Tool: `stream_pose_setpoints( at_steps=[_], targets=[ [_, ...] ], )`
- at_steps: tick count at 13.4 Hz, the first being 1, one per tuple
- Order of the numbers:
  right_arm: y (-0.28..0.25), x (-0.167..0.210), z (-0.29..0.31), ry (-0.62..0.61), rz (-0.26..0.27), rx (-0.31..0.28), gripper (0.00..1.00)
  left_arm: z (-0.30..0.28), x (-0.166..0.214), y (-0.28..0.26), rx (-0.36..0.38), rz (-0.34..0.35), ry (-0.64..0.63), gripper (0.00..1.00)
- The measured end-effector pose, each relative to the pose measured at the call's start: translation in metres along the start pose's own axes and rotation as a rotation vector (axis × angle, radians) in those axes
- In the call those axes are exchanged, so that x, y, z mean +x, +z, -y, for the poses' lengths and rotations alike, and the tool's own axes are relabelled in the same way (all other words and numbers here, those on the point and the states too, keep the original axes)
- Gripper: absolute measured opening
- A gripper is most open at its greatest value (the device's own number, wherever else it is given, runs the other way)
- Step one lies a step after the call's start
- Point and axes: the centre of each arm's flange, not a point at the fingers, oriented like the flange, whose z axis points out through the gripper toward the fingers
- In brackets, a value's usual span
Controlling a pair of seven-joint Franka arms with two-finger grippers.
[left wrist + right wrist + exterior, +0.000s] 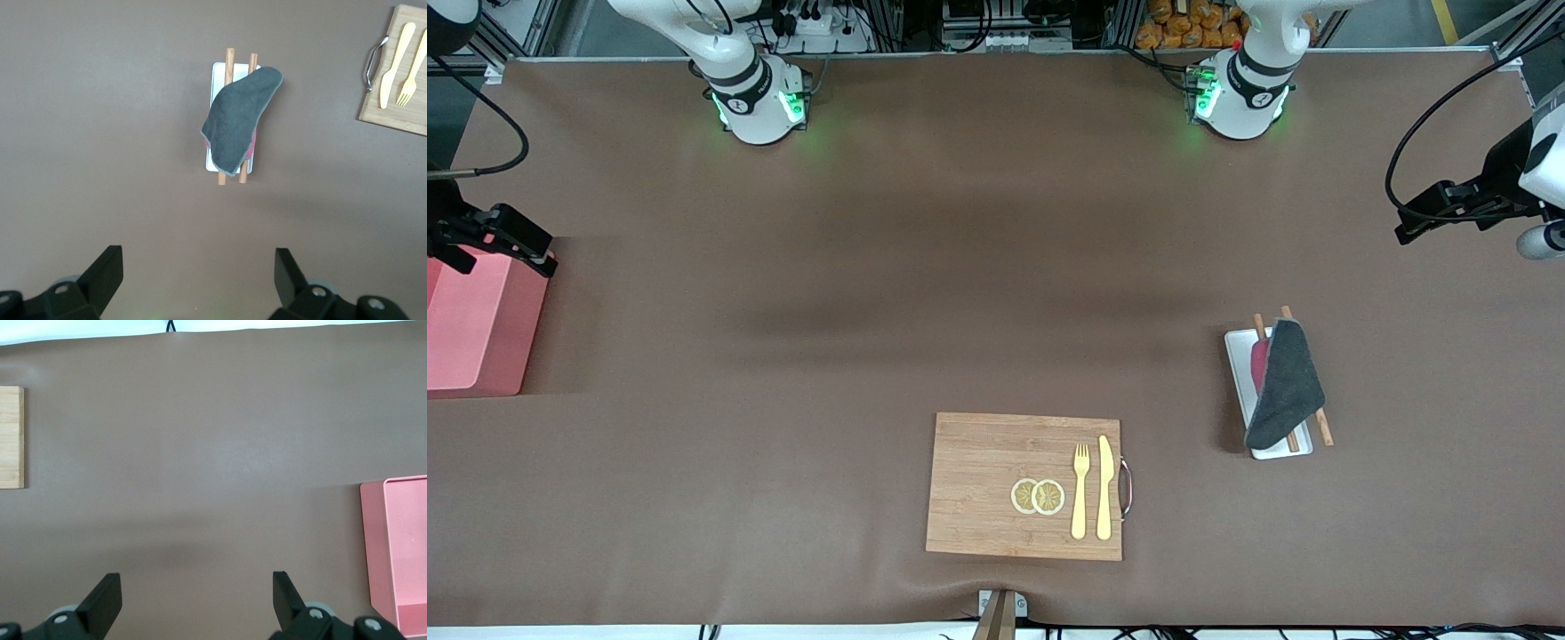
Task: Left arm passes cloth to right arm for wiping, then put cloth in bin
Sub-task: 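Move the left gripper down to the grey cloth on the tray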
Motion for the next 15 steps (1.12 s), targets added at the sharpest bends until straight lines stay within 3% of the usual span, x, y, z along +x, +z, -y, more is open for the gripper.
stream_pose_setpoints(
  at_steps=[6, 12, 15],
  targets=[
    [-0.008, 0.005, -0.001, 0.003, -0.019, -0.001, 1.00, -0.007, 0.012, 0.022, 0.004, 0.044, 0.010, 1.00],
    [-0.006, 0.006, -0.003, 0.007, -0.018, -0.002, 1.00, -0.030, 0.097, 0.185, -0.025, 0.103, 0.022, 1.00],
    [-0.005, 0.007, -0.005, 0.010, -0.015, -0.002, 1.00, -0.032, 0.108, 0.230, -0.018, 0.130, 0.025, 1.00]
  ],
)
